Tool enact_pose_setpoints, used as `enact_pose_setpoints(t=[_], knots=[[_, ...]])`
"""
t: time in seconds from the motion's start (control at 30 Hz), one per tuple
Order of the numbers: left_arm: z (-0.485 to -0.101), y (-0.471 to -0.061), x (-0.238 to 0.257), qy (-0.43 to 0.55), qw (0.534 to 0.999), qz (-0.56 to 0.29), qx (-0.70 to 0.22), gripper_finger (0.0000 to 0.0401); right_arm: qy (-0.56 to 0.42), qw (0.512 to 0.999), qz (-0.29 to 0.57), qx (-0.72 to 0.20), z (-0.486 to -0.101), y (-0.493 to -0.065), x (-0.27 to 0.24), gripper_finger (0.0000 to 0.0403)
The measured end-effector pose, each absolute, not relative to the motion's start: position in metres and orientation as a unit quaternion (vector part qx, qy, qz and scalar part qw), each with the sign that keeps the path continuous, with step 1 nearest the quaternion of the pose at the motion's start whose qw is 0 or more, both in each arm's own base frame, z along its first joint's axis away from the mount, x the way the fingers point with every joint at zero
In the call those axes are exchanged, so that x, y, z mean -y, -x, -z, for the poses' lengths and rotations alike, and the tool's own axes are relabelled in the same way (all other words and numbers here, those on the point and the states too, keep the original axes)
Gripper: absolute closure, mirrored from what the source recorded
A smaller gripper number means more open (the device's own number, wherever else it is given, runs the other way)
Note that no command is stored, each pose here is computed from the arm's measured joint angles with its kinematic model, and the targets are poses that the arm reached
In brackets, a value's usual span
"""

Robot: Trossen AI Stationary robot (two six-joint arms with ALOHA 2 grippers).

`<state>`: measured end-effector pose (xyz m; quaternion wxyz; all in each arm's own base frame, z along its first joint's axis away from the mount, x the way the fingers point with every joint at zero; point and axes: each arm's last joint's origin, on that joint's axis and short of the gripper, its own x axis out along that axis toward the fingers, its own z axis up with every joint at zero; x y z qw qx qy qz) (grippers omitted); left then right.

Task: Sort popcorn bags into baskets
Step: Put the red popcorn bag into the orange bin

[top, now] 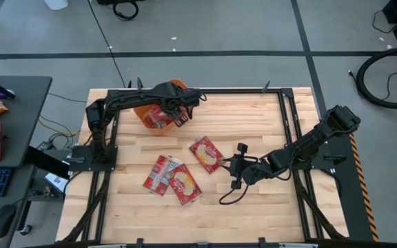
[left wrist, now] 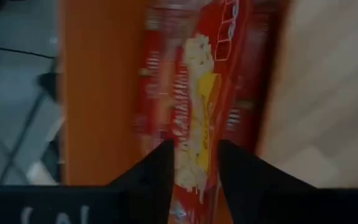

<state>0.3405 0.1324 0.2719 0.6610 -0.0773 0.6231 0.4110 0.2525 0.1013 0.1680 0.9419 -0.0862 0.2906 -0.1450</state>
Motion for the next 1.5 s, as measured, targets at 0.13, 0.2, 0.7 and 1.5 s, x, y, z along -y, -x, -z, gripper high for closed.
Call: enact_pose_setpoints(t=[0.13,0.2,0.7,1.5], knots=[[-0.271,-0.345,-0.131,0.101,0.682,-0.366,-0.625,0.0261,0.086,0.942,0.145,-0.291,-0.168,-0.252,-0.101,0.0292],[-0.27,-0.346,-0.129,0.108,0.685,-0.352,-0.628,0.026,0.086,0.942,0.145,-0.291,-0.168,-0.252,-0.101,0.0292],[-0.271,-0.357,-0.12,0.087,0.726,-0.281,-0.622,0.026,0.085,0.942,0.145,-0.289,-0.168,-0.253,-0.101,0.0292],[-0.197,-0.312,-0.183,0.14,0.679,-0.297,-0.656,0.026,0.084,0.944,0.131,-0.292,-0.168,-0.253,-0.102,0.0292]])
